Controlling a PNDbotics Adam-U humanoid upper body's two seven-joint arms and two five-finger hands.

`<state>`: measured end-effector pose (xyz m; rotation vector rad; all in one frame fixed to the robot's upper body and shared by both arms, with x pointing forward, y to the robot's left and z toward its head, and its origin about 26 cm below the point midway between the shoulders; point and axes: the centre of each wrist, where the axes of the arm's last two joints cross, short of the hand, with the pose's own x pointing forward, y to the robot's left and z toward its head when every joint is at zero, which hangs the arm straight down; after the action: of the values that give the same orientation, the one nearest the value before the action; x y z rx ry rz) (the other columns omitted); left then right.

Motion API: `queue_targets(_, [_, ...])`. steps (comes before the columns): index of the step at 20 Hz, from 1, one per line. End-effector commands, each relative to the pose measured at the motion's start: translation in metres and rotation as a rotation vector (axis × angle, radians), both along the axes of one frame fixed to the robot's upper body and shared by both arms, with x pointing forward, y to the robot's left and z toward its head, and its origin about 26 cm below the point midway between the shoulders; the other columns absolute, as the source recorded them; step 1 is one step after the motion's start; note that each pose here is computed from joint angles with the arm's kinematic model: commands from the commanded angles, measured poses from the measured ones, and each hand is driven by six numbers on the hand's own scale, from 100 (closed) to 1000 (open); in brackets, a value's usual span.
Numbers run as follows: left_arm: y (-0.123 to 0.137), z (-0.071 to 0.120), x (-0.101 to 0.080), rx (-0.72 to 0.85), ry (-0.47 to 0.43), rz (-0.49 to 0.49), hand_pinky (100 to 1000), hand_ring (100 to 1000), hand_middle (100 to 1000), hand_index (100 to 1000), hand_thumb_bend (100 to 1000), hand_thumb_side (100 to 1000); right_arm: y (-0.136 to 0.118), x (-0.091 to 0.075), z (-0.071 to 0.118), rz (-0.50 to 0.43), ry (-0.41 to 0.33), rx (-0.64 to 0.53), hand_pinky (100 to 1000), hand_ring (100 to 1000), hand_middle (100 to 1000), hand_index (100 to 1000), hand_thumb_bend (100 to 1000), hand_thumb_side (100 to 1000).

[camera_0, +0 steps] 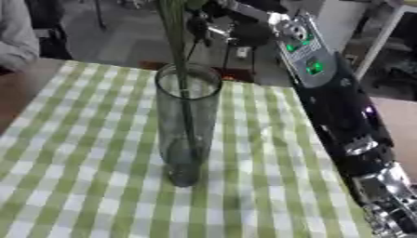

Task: Arrange flowers into the vase.

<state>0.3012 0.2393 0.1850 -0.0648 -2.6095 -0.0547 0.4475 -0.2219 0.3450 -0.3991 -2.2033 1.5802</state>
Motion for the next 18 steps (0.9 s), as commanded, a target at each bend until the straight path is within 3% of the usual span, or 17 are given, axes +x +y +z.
queue_targets(1, [0.000, 0.007, -0.001, 0.003, -0.022, -0.002, 535, 826, 938, 958, 100, 867, -0.004, -0.008, 0.015, 0.001, -0.041, 0.019, 557, 562, 481, 389, 288, 914])
queue_targets(14, [0.000, 0.007, -0.001, 0.007, -0.020, -0.004, 535, 827, 940, 958, 100, 869, -0.011, -0.007, 0.015, -0.025, -0.046, -0.034, 564, 580, 498, 423, 288, 921])
queue_targets(18, [0.000, 0.007, -0.001, 0.009, -0.020, -0.003, 535, 827, 940, 958, 100, 869, -0.015, -0.008, 0.017, -0.044, -0.048, -0.109, 590, 624, 554, 562, 349, 948])
